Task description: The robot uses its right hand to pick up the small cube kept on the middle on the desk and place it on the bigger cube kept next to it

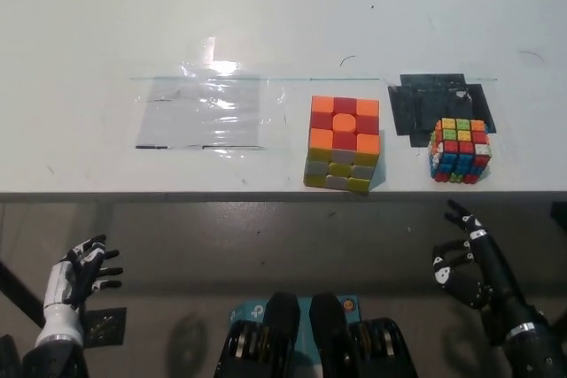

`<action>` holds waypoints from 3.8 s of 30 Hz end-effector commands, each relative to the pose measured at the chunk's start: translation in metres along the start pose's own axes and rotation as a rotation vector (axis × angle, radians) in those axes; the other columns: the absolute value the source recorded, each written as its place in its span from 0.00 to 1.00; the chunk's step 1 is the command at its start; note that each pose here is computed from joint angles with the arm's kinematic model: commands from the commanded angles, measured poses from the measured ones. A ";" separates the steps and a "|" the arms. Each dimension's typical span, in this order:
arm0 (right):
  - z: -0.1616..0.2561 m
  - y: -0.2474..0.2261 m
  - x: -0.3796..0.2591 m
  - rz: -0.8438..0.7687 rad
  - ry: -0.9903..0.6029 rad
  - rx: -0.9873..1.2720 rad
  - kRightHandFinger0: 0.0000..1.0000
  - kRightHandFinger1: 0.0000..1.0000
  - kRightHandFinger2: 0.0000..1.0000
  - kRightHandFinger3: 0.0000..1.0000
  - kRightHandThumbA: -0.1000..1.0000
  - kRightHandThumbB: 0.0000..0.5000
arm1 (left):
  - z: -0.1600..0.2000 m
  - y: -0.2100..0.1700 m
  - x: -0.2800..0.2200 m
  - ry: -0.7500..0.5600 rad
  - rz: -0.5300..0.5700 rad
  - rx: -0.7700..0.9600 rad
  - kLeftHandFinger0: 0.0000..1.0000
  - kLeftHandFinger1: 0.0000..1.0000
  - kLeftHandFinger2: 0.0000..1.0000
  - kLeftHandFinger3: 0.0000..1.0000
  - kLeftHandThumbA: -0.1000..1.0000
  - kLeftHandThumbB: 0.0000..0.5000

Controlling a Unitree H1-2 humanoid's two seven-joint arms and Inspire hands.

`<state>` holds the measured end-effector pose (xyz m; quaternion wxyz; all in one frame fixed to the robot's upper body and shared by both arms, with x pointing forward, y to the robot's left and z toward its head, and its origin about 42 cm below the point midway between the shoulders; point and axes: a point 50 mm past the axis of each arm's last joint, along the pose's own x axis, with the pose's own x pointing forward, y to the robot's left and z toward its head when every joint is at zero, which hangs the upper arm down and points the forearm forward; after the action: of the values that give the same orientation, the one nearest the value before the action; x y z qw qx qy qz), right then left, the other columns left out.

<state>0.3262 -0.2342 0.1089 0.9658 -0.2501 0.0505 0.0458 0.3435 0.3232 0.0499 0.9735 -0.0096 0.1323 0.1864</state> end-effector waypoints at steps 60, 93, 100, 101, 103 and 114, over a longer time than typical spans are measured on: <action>0.143 -0.092 0.098 0.221 -0.328 -0.399 1.00 1.00 1.00 1.00 0.66 1.00 | -0.030 0.024 -0.013 0.067 0.036 0.032 0.44 0.50 0.57 0.56 0.75 0.19; 0.134 -0.118 0.097 0.200 -0.339 -0.484 1.00 1.00 1.00 1.00 0.61 0.96 | -0.026 0.023 -0.012 0.061 0.042 0.010 0.38 0.43 0.50 0.45 0.83 0.25; 0.125 -0.109 0.101 0.234 -0.294 -0.498 1.00 1.00 1.00 1.00 0.57 0.94 | -0.022 0.023 -0.009 0.067 0.045 0.003 0.39 0.43 0.47 0.45 0.84 0.22; 0.123 -0.108 0.103 0.240 -0.283 -0.497 1.00 1.00 1.00 1.00 0.57 0.93 | -0.021 0.023 -0.009 0.071 0.050 -0.015 0.40 0.44 0.48 0.43 0.83 0.21; 0.115 -0.108 0.108 0.239 -0.258 -0.513 1.00 1.00 1.00 1.00 0.55 0.92 | -0.022 0.025 -0.009 0.060 0.040 -0.016 0.43 0.44 0.46 0.42 0.84 0.20; 0.081 -0.102 0.122 0.254 -0.140 -0.509 1.00 1.00 1.00 1.00 0.56 0.93 | -0.014 0.022 -0.001 0.054 0.031 0.003 0.40 0.43 0.44 0.44 0.87 0.15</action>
<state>0.4582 -0.2771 0.2167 0.8663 -0.4619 -0.0053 0.1903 0.3173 0.3354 0.0221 0.9621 -0.0151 0.1819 0.2027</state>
